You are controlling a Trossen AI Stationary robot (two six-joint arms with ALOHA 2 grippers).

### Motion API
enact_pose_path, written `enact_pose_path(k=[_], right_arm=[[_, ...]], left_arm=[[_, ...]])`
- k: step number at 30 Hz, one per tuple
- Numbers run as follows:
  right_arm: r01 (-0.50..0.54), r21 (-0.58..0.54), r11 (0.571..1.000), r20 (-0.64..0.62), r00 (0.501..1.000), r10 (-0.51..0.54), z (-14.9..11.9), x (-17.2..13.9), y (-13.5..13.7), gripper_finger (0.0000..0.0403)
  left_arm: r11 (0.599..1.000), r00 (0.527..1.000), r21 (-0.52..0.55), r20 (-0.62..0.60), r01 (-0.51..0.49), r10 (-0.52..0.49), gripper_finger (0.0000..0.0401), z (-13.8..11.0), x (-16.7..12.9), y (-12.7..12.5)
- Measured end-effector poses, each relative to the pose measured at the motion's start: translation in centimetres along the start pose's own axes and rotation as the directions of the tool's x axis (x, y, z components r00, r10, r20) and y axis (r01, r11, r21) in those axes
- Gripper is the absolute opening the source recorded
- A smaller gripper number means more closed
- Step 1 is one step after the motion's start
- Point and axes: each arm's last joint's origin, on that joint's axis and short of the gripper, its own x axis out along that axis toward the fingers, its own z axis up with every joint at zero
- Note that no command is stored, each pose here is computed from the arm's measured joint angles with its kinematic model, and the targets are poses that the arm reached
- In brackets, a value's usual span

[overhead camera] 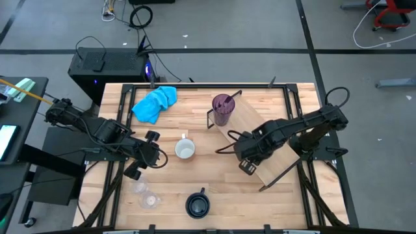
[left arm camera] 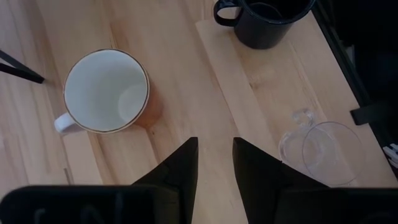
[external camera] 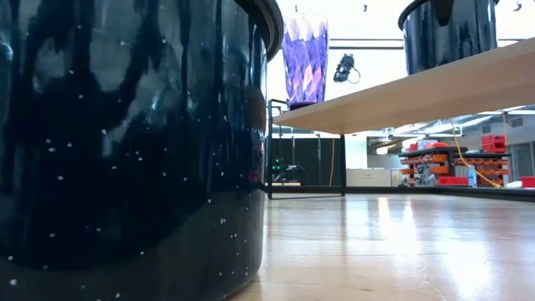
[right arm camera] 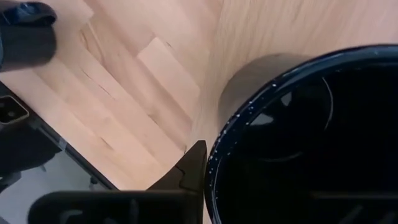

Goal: Stack small to large cups/mugs on shelf
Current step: Put the right black mug on the shelf

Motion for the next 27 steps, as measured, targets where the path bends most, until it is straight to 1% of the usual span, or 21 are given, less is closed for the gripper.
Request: enact_pose_path(k=[4, 13, 19, 23, 27], right_arm=[[0.01, -0.022, 1.0, -0.003, 1.0, -0.01, -0.6, 0.0, 0.2, 0.0068], [0.001, 0.006, 1.0, 0.009, 1.0, -0.001, -1.1, 0.1, 0.7, 0.0101], [-0.008, 0.001, 1.0, 0.085, 0.996, 0.008, -0.3, 0.0, 0.7, 0.0134], [-0.005, 0.011, 1.0, 0.093, 0.996, 0.004, 0.3, 0.0, 0.4, 0.0161], [-0.022, 0.018, 1.0, 0.128, 0.992, 0.02, 0.3, -1.0, -0.4, 0.019]], left_arm=[[1.0, 1.0, -0.006, -0.01, -0.001, 0.001, 0.0107, -0.1, 0.0, 0.0], [1.0, 1.0, -0.005, -0.011, -0.001, 0.001, 0.0107, -0.1, 0.0, 0.0], [1.0, 1.0, -0.004, -0.01, -0.001, 0.001, 0.0107, -0.1, 0.0, 0.0], [1.0, 1.0, -0.004, -0.009, -0.001, 0.001, 0.0107, -0.1, 0.0, 0.0], [1.0, 1.0, -0.002, -0.009, -0.001, 0.001, 0.0107, -0.1, 0.0, 0.0]])
